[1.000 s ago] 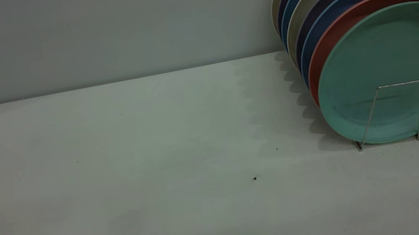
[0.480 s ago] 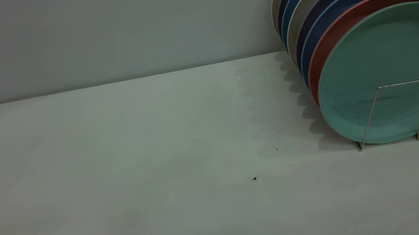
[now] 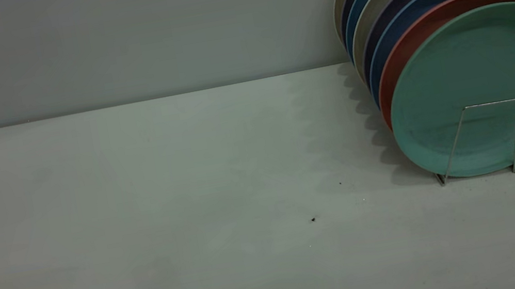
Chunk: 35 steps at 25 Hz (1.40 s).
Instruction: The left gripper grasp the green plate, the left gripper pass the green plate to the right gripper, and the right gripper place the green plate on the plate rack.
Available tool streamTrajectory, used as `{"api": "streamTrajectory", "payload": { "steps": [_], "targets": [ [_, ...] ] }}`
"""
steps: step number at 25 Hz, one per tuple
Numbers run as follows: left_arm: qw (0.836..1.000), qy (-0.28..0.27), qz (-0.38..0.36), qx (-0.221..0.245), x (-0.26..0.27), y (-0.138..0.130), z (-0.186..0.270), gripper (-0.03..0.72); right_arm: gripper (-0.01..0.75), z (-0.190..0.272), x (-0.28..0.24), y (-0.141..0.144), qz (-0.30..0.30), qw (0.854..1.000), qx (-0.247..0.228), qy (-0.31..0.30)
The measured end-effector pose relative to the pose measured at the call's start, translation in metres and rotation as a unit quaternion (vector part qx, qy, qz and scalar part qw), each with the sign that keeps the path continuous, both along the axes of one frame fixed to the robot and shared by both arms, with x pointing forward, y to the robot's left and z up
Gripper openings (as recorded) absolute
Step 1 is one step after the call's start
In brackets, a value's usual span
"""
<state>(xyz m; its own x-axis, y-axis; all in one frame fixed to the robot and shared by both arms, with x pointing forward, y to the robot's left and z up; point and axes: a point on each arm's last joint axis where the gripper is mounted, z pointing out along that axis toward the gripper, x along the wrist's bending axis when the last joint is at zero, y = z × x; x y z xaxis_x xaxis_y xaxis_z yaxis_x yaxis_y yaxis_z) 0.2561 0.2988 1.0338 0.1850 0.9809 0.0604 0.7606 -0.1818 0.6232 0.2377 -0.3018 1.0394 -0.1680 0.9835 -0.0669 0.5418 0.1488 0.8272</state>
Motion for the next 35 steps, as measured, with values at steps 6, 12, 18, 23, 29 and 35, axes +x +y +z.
{"api": "streamTrajectory", "payload": {
  "steps": [6,12,18,23,29,35],
  "targets": [
    [0.998,-0.061,0.0,-0.006,-0.018,0.002,0.001,0.58,0.231,-0.001,-0.006,-0.001,-0.038,0.999,0.001,-0.017],
    [0.994,-0.11,0.001,-0.011,-0.033,0.003,-0.001,0.58,0.236,-0.001,-0.006,0.0,-0.056,0.998,0.001,-0.017],
    [0.993,-0.111,0.027,-0.008,-0.034,0.002,-0.001,0.58,0.237,-0.001,-0.006,0.0,-0.056,0.998,0.001,-0.017],
    [0.993,-0.111,0.036,-0.007,-0.034,0.002,-0.001,0.58,0.237,-0.001,-0.006,0.0,-0.056,0.998,0.001,-0.017],
    [0.993,-0.11,0.036,-0.007,-0.034,0.002,-0.001,0.58,0.237,-0.001,-0.006,0.0,-0.057,0.998,0.001,-0.017],
    [0.993,-0.11,0.036,-0.007,-0.034,0.002,-0.001,0.58,0.237,-0.001,-0.006,0.0,-0.057,0.998,0.001,-0.017]
  ]
}}
